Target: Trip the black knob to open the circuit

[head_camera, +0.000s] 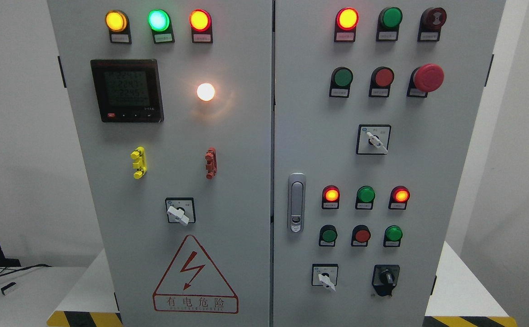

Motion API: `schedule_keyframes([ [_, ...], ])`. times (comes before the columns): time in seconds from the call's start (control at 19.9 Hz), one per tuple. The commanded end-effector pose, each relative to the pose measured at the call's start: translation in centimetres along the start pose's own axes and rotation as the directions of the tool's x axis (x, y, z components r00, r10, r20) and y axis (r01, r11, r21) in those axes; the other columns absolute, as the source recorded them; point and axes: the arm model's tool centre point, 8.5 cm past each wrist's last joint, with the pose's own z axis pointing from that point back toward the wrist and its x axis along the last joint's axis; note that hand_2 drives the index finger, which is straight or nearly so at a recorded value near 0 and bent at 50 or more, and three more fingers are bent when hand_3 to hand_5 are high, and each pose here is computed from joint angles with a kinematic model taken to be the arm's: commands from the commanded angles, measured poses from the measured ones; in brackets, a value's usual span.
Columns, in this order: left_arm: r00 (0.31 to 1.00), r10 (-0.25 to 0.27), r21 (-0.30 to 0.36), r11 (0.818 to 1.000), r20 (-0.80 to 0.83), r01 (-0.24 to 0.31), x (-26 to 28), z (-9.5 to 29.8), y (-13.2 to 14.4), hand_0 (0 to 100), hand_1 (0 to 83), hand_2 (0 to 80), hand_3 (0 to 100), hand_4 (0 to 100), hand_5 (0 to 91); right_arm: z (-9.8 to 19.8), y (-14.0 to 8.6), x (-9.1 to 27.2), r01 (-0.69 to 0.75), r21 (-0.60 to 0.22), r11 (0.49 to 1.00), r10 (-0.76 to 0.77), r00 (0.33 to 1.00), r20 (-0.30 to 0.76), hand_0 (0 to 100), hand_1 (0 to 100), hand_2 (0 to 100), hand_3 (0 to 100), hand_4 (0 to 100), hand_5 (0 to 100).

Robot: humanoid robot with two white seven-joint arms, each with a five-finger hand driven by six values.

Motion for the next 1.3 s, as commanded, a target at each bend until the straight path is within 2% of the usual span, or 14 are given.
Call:
schedule_keyframes([
  [0.0, 1.0, -0.03, -0.006, 1.0, 0.003, 0.03, 0.0, 0.0, -0.1, 12, 38.9, 0.0, 0, 0, 0.0, -5.3, -1.2, 7.3, -0.037, -0.015, 0.999, 0.039, 0.976, 0.215, 11, 33, 24, 44, 41, 33],
  [0.2, 1.0, -0.03, -0.004, 1.0, 0.003, 0.03, 0.0, 0.0, 0.0, 12, 38.9, 0.0, 0, 0, 0.0, -9.8, -1.5, 10.0, -0.025, -0.041, 0.999, 0.035, 0.969, 0.246, 11, 35, 26, 45, 42, 35],
  [0.4, 1.0, -0.03, -0.006, 1.0, 0.003, 0.03, 0.0, 0.0, -0.1, 12, 38.9, 0.0, 0, 0, 0.0, -12.9, -1.3, 11.9, -0.008, -0.045, 0.999, 0.019, 0.965, 0.261, 11, 38, 31, 52, 51, 40],
  [0.55, 1.0, -0.03, -0.004, 1.0, 0.003, 0.03, 0.0, 0.0, 0.0, 12, 38.9, 0.0, 0, 0, 0.0, -15.4, -1.2, 13.7, 0.007, -0.052, 0.999, 0.008, 0.962, 0.275, 12, 39, 33, 53, 51, 42],
  [1.0, 1.0, -0.03, -0.006, 1.0, 0.003, 0.03, 0.0, 0.0, -0.1, 12, 38.9, 0.0, 0, 0, 0.0, -20.1, -1.2, 17.6, 0.04, -0.059, 0.997, -0.02, 0.953, 0.304, 15, 41, 36, 58, 56, 45],
  [1.1, 1.0, -0.03, -0.004, 1.0, 0.003, 0.03, 0.0, 0.0, 0.0, 12, 38.9, 0.0, 0, 0, 0.0, -20.9, -1.3, 18.6, 0.047, -0.06, 0.997, -0.027, 0.952, 0.305, 16, 44, 39, 69, 65, 55],
  [1.15, 1.0, -0.03, -0.004, 1.0, 0.003, 0.03, 0.0, 0.0, 0.0, 12, 38.9, 0.0, 0, 0, 0.0, -21.1, -1.4, 18.9, 0.047, -0.059, 0.997, -0.027, 0.951, 0.309, 16, 45, 40, 71, 66, 57],
  [1.25, 1.0, -0.03, -0.004, 1.0, 0.003, 0.03, 0.0, 0.0, 0.0, 12, 38.9, 0.0, 0, 0, 0.0, -21.5, -1.4, 19.1, 0.051, -0.061, 0.997, -0.029, 0.95, 0.312, 18, 50, 45, 80, 73, 70],
])
